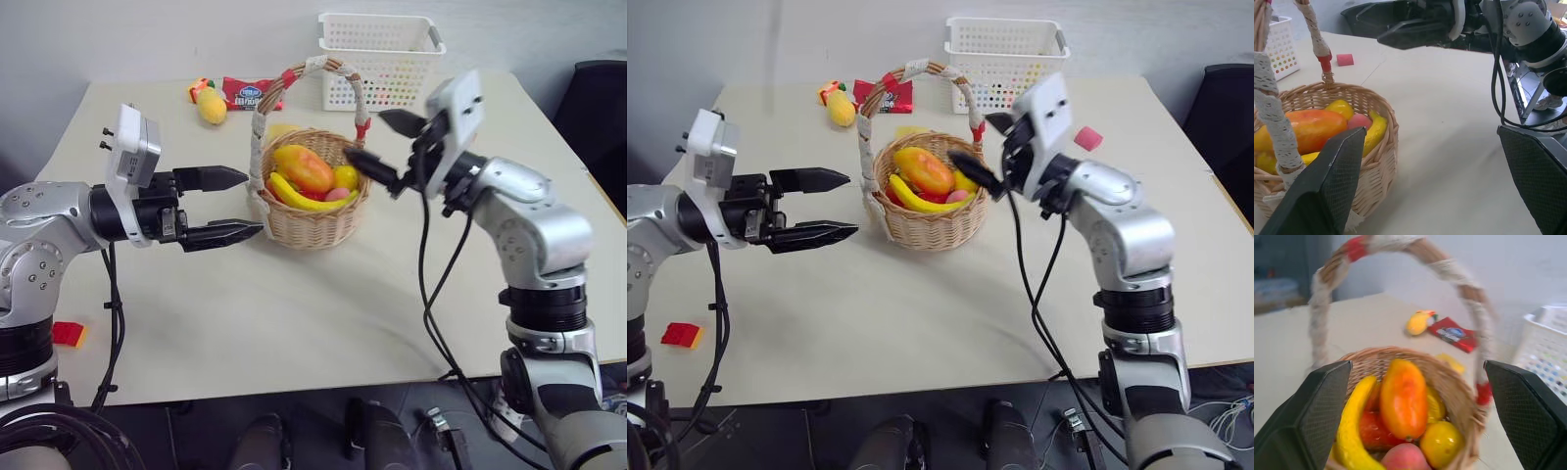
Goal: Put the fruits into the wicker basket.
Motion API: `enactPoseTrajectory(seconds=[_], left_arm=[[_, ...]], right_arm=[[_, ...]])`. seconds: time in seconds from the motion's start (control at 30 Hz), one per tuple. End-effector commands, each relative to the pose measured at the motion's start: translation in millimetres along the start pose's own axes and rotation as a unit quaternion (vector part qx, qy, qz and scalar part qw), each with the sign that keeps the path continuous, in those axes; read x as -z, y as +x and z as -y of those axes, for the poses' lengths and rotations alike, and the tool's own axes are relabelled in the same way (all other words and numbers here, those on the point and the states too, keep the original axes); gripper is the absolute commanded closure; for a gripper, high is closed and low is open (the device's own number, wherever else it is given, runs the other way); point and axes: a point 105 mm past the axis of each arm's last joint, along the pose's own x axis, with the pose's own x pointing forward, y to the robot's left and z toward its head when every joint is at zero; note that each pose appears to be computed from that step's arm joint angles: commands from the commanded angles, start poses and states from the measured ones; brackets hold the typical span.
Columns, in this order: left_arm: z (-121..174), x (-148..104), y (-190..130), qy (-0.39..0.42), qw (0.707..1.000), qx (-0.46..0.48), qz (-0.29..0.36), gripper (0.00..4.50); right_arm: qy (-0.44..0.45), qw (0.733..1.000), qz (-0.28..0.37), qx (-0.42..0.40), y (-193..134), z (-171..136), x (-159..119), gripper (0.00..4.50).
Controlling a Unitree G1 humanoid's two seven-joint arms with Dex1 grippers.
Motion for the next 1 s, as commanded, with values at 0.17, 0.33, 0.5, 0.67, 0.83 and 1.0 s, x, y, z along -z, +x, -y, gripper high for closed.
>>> enactPoseTrajectory(seconds=[0.17, 0.33, 0.5, 0.67, 0.83, 1.0], left_arm=[[-2, -22, 1, 0.031, 0.999, -0.012, 0.033, 0.00], [-6, -23, 0, 0.032, 0.998, -0.031, 0.035, 0.00], [-4, -21, -3, 0.035, 0.998, -0.039, 0.036, 0.00], [-4, -21, -4, 0.037, 0.998, -0.044, 0.038, 0.00], [-3, -22, -3, 0.040, 0.997, -0.046, 0.038, 0.00], [-2, -22, -3, 0.040, 0.997, -0.046, 0.038, 0.00]], right_arm=[[0.057, 0.997, -0.014, 0.047, 35, 26, 11, 0.02], [0.062, 0.998, -0.015, 0.023, 59, 23, 12, 0.02], [0.060, 0.998, -0.021, -0.004, 79, 13, 15, 0.02], [0.057, 0.998, -0.025, -0.003, 96, 10, 20, 0.02], [0.054, 0.998, -0.022, 0.021, 104, 16, 22, 0.95], [0.055, 0.998, -0.006, 0.016, 106, 16, 17, 2.72]])
